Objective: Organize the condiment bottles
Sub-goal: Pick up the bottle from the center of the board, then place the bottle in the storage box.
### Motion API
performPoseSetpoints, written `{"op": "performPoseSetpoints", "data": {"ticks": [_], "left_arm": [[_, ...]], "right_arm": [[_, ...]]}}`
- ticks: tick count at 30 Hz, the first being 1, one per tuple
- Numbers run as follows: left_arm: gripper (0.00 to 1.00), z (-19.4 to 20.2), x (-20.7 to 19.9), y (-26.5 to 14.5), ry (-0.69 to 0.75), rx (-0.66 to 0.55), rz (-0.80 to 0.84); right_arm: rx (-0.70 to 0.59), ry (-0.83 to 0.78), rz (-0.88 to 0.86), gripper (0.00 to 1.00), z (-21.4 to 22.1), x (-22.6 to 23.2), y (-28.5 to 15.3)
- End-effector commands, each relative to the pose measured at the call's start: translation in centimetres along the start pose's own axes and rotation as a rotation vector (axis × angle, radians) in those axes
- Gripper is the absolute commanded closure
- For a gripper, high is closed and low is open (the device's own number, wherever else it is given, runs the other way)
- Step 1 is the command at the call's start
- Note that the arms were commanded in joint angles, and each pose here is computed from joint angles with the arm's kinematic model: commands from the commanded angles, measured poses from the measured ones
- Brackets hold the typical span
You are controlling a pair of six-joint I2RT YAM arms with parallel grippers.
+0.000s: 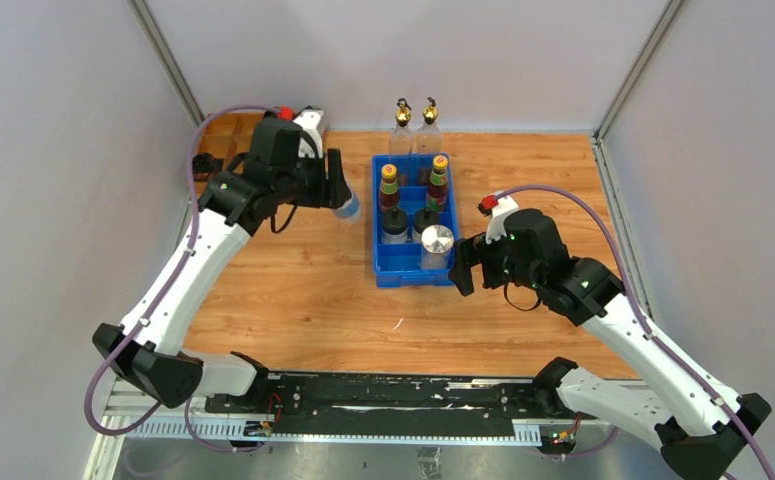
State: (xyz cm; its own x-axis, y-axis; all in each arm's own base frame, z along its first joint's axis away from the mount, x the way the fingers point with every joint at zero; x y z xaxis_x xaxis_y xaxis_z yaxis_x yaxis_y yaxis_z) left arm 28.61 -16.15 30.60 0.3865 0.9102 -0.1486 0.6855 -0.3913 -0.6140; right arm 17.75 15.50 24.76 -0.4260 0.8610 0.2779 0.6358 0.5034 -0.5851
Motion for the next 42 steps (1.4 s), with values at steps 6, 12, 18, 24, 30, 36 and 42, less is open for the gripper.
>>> {"op": "performPoseSetpoints", "data": {"ticks": [6, 12, 18, 24, 30, 36, 42], "left_arm": [[0.79, -3.4, -5.4, -2.0, 0.04, -0.024, 0.269], [0.79, -1.7, -8.7, 0.1, 0.101, 0.053, 0.313], [0.8, 1.0, -10.0, 2.1, 0.152, 0.122, 0.26], [0.82, 4.1, -9.9, 5.1, 0.151, 0.161, 0.22], [0.85, 6.9, -9.2, 8.1, 0.173, 0.148, 0.172], [0.85, 8.2, -9.5, 10.3, 0.179, 0.13, 0.169], [0.75, 9.2, -10.2, 11.1, 0.198, 0.159, 0.177]], "right_arm": [[-0.008, 0.001, 0.002, 0.0, 0.3, 0.0, -0.4], [-0.019, 0.0, 0.037, 0.0, 0.3, -0.6, -0.5], [-0.018, -0.004, 0.042, 0.0, 0.6, -0.7, -0.6], [-0.011, -0.004, 0.039, 0.0, 1.0, -0.8, -0.6], [-0.004, -0.005, 0.043, 0.0, 1.4, -1.0, -0.5], [-0.009, -0.007, 0.044, 0.0, 1.4, -1.0, -0.7], [-0.008, -0.009, 0.052, 0.0, 1.6, -1.2, -0.8]]}}
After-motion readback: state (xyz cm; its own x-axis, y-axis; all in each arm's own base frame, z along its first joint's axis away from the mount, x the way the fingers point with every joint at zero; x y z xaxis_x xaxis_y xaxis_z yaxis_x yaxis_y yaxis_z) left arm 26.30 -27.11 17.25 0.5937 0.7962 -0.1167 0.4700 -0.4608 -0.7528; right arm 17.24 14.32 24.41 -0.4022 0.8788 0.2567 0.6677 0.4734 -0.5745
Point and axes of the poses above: each gripper's point midway between its finger pads, its own y axis out along the fingers, its own x axis along the line the jaws close on, z = x × y, the point moved 4 cm from there along -y, back along the fingers, and after that the axes turned 8 degrees about y, right-handed, at the moved point
